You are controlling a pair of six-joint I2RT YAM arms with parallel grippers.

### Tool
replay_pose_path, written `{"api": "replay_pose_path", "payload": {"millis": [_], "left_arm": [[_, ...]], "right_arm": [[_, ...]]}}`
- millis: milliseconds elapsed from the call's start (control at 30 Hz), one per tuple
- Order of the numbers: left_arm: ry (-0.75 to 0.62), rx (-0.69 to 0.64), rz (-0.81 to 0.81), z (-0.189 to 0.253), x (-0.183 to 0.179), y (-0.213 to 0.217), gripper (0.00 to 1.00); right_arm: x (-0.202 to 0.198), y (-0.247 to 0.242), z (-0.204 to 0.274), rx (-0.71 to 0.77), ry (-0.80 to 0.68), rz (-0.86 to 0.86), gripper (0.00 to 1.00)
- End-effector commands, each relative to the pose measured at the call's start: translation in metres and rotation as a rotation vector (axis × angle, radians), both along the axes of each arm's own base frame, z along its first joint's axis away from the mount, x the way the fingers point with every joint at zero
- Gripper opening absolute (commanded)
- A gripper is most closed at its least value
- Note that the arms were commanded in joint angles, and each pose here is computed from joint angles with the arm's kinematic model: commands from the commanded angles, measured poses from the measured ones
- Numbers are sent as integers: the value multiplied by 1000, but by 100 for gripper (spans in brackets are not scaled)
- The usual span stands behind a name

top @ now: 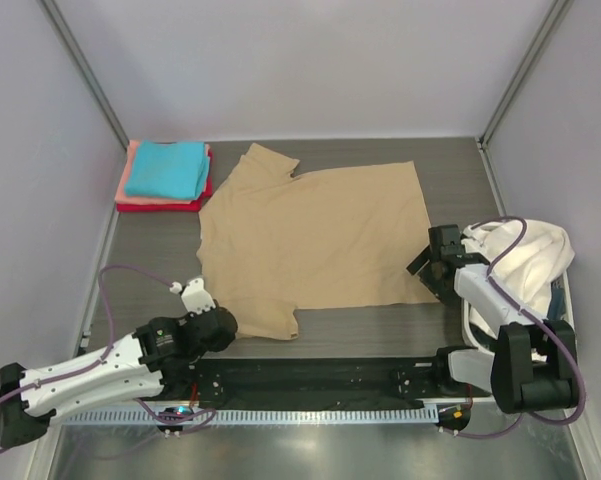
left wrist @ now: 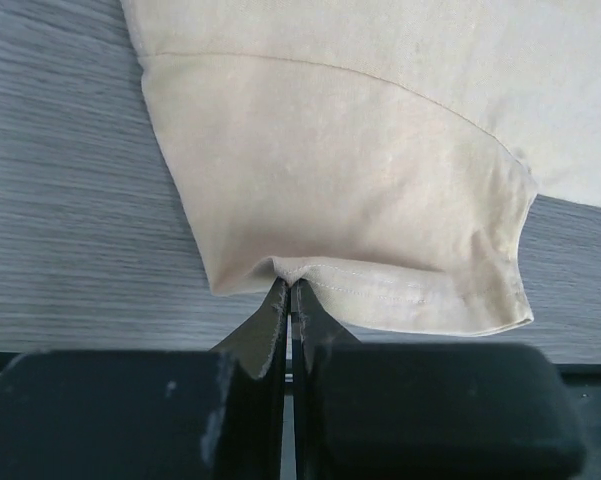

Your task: Fold and stack the t-shirts

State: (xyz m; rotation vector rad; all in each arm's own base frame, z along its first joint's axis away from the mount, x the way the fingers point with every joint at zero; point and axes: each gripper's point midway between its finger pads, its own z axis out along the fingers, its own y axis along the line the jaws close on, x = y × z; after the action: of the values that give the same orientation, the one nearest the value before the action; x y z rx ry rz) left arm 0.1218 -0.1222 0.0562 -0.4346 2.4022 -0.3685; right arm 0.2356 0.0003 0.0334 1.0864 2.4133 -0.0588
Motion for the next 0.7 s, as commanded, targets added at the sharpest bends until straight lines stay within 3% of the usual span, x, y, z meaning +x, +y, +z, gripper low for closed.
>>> {"api": "replay_pose_path", "payload": {"millis": [0, 333, 533, 667], "left_arm": [[-44, 36, -25, 5, 8, 2, 0], [-127, 41, 0, 40, 19, 12, 0], [-120, 41, -11, 37, 18, 11, 0], [-111, 36, -25, 36, 17, 6, 0]], "right_arm": [[-18, -27, -32, -37, 106, -112, 84], [-28, -97, -8, -110, 24, -412, 86], [-32, -72, -21, -11, 21, -358, 86], [-33, -70, -24, -23, 32, -359, 81]]}}
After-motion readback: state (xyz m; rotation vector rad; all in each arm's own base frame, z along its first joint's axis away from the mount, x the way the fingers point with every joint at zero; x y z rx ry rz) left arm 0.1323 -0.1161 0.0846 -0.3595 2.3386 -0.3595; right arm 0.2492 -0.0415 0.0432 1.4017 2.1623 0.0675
